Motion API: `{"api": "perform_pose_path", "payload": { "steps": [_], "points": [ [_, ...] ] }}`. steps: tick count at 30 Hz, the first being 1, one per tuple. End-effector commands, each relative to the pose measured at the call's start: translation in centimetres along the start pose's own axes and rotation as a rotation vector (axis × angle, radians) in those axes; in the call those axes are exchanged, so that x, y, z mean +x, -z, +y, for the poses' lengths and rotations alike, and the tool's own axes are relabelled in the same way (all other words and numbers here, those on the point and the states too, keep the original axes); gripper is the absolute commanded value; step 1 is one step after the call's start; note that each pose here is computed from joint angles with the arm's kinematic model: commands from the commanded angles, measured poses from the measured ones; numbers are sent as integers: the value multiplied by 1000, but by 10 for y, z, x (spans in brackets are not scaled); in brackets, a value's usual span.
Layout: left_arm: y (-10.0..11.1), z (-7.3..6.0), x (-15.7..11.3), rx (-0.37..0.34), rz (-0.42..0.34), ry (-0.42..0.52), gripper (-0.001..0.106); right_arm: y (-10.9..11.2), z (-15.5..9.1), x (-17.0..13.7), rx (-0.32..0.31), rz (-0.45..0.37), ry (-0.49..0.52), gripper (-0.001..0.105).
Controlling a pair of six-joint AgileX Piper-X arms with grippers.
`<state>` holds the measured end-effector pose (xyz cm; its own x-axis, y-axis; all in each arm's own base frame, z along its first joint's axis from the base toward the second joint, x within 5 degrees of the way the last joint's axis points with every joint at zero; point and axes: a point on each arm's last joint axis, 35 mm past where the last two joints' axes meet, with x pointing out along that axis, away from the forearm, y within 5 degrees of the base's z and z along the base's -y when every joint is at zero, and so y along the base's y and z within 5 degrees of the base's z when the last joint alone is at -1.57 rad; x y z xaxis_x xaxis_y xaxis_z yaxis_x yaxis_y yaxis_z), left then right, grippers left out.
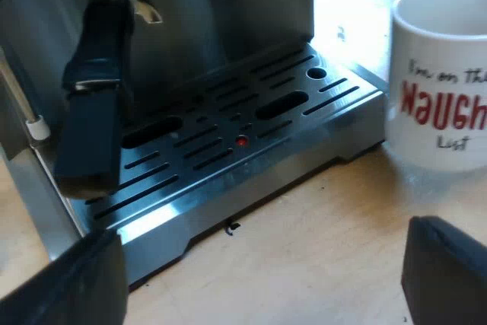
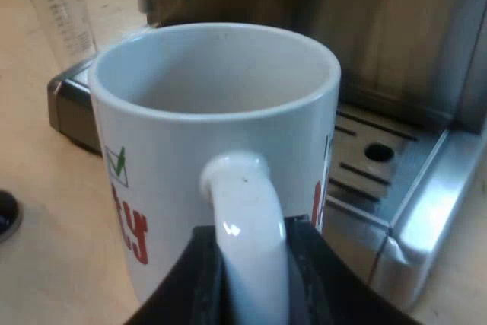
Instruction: Place mug into machine
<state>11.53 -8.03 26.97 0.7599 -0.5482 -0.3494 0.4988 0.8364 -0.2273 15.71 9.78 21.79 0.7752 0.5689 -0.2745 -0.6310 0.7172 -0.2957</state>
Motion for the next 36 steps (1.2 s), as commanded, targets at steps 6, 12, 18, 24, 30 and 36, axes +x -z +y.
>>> {"api": "perform_pose_path", "payload": {
  "steps": [6,12,18,24,30,36],
  "points": [
    [-1,-1,-1,22,0,64,81,-14,8,26,-10,-156,59,0],
    [-1,-1,-1,21,0,64,81,-11,24,46,-4,-173,54,0],
    [-1,-2,-1,22,8,101,81,-18,32,69,-10,-161,51,0],
    [0,-4,-1,22,21,157,81,-27,31,96,-9,-143,71,0],
    [0,-5,-1,22,22,164,81,-30,33,120,-11,-125,66,0],
    [0,-5,-1,22,22,164,81,-31,34,136,3,-147,72,0]
  ]
}}
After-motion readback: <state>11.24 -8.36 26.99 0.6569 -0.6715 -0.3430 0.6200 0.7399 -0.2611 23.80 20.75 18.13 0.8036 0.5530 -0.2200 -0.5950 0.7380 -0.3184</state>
